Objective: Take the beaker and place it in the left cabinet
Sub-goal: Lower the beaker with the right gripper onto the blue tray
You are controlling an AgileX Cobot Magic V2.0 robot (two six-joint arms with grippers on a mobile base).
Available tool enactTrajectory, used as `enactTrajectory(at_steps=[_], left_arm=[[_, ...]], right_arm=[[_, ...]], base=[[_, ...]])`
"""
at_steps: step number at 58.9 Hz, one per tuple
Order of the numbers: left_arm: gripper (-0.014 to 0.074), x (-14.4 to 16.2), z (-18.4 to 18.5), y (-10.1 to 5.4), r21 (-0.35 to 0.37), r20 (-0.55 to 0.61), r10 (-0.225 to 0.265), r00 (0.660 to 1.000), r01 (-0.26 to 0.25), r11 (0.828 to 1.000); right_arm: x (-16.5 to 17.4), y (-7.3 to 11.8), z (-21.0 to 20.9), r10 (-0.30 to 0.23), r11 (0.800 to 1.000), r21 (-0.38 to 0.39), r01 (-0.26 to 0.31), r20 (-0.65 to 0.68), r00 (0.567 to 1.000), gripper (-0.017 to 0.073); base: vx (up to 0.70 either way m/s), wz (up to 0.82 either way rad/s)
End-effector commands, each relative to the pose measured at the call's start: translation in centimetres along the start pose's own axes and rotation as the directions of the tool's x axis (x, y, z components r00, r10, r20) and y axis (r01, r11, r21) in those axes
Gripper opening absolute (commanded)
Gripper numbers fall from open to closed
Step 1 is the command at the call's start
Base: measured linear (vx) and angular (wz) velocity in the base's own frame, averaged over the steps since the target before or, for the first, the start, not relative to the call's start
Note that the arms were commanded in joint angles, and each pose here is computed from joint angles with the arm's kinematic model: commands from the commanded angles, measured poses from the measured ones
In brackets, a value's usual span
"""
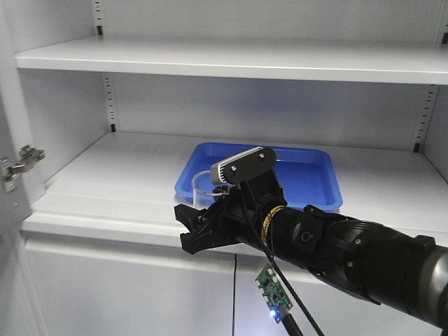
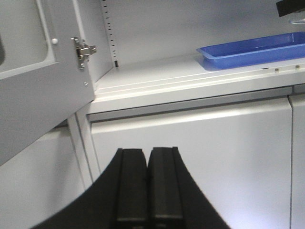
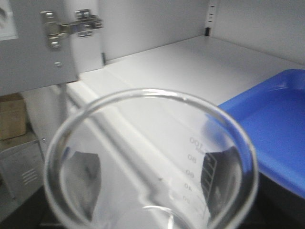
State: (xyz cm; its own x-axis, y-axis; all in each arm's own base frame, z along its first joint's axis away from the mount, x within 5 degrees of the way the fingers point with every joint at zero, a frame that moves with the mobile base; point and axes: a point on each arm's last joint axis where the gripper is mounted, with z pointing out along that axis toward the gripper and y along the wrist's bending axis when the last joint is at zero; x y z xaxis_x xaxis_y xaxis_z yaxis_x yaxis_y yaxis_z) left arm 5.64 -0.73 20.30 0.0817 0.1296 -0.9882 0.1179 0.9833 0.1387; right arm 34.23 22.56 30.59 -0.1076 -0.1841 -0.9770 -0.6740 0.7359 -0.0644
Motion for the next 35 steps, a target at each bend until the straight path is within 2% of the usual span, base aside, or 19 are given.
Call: enactTrajectory(at_steps=[1, 35], left_arm=[[0.0001, -0.26, -0.13, 0.0, -0.007, 0.077, -0.006, 0.997, 0.006, 1.0], [0.0001, -0.26, -0.13, 0.0, -0.007, 0.077, -0.006, 0.997, 0.006, 1.0]], right_arm=[[-3.21, 0.17, -1.38, -0.004, 1.0, -0.026, 0.007, 0.124, 0.992, -0.0001], [-3.21, 0.17, -1.38, -0.004, 1.0, -0.026, 0.007, 0.124, 0.992, -0.0001]], base=[[0.28, -0.19], [0.23, -0.18]])
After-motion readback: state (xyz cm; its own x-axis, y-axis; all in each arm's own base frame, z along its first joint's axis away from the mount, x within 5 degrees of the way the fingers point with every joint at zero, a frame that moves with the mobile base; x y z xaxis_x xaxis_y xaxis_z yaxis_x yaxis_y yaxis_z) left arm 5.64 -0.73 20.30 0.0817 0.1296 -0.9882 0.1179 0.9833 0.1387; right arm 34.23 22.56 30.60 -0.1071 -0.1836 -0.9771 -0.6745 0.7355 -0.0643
